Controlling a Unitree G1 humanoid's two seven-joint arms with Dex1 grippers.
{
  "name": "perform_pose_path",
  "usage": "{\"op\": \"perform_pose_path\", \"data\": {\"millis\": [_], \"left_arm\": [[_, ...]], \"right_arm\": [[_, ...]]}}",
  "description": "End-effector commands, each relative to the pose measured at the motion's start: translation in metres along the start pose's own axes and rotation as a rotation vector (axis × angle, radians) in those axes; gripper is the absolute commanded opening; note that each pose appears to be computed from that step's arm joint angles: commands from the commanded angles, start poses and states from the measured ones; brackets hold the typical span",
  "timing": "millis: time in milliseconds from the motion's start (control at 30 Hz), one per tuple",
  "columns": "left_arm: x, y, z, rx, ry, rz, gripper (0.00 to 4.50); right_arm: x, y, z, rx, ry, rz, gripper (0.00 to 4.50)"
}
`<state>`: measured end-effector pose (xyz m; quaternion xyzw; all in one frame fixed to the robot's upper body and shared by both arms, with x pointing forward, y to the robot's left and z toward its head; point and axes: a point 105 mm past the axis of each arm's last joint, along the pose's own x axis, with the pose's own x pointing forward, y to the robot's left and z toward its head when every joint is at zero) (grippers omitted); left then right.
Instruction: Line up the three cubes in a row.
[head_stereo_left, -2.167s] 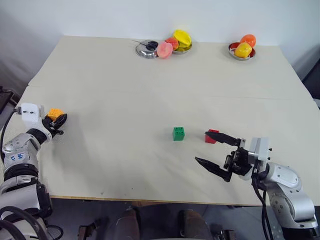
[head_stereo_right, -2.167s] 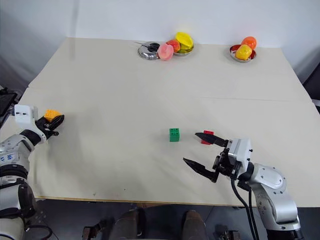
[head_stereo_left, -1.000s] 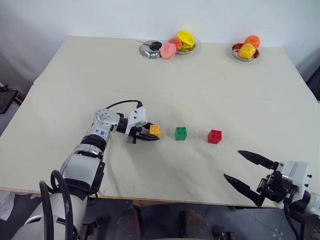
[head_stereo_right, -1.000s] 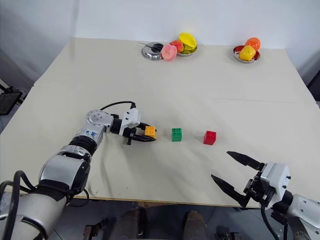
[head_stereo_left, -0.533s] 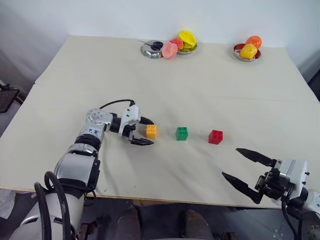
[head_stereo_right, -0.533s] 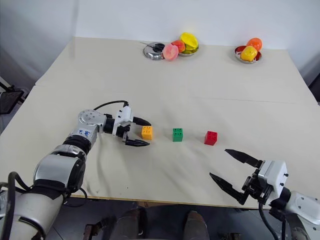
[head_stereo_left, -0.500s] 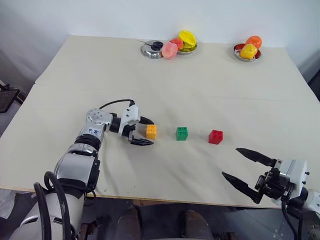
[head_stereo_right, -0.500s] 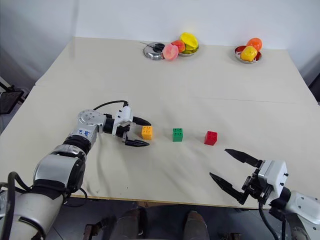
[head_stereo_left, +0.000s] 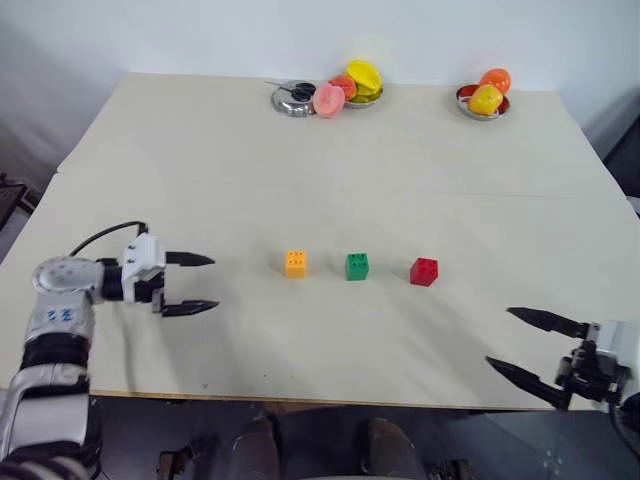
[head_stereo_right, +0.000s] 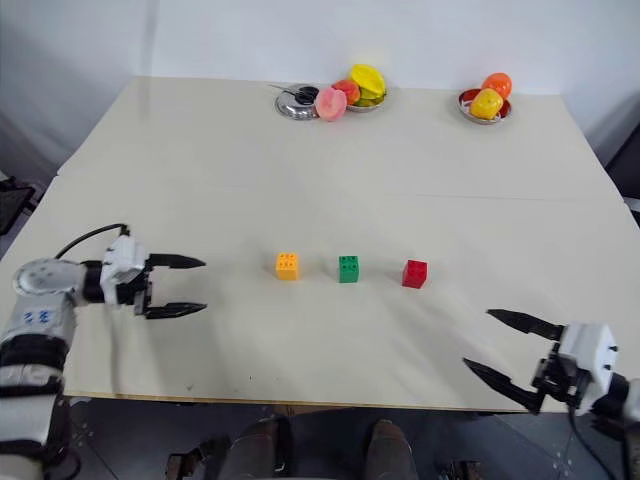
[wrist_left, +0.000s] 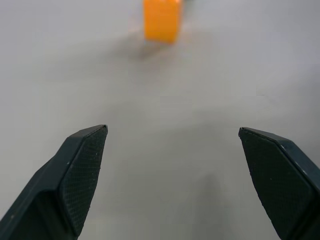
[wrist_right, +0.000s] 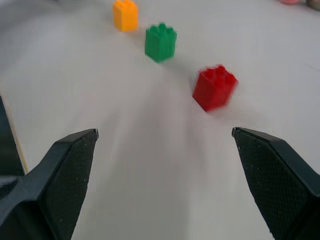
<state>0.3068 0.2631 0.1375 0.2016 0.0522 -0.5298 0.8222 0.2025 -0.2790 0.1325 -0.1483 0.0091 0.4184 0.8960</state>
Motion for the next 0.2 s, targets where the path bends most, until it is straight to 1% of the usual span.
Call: {"op": "perform_pose_path", "data": {"millis": [33,200], "left_arm": [[-0.011,0.005,0.026,0.031,-0.069,0.112,4.47],[-0.020,-0.019,0.018,0.000,-0.039,0.127,4.47]], "right_arm": [[-0.004,-0.017,0.003,-0.022,-0.038,-0.025,4.50],[0.002,-0.021,-0.002,-0.031,-0.031,0.034,4.50]]}}
